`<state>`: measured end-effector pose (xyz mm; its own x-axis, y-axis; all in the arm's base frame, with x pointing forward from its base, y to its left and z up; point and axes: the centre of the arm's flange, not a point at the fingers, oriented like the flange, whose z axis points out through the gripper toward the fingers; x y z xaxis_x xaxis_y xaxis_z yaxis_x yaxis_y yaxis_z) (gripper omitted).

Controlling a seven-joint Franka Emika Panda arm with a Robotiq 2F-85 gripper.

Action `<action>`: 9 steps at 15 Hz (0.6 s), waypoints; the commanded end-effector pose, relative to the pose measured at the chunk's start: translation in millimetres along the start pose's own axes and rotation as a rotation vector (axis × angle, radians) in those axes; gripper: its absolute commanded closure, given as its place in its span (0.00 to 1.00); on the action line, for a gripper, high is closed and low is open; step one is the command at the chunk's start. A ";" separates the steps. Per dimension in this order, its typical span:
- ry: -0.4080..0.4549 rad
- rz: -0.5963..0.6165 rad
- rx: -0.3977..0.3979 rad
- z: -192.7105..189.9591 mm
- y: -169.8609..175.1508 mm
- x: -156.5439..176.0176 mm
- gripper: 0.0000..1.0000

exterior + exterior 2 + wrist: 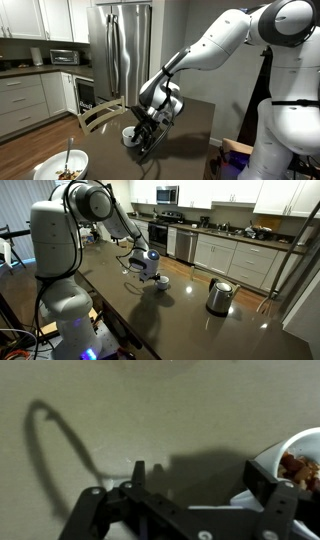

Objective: Pour the cereal in the glass into the bowl then pour the cereal in the mug into the bowl.

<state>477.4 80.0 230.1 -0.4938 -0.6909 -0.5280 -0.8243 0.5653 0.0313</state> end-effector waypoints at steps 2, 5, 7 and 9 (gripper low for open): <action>0.034 0.080 0.043 0.0 -1.3 3.0 0.00; 0.059 0.109 0.087 -3.5 -4.6 8.3 0.00; 0.076 0.127 0.116 -4.7 -6.6 12.6 0.00; 0.089 0.139 0.139 -6.9 -8.1 15.8 0.00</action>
<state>478.0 64.6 225.1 -0.5877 -0.6521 -0.4790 -0.7396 0.6730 -0.0089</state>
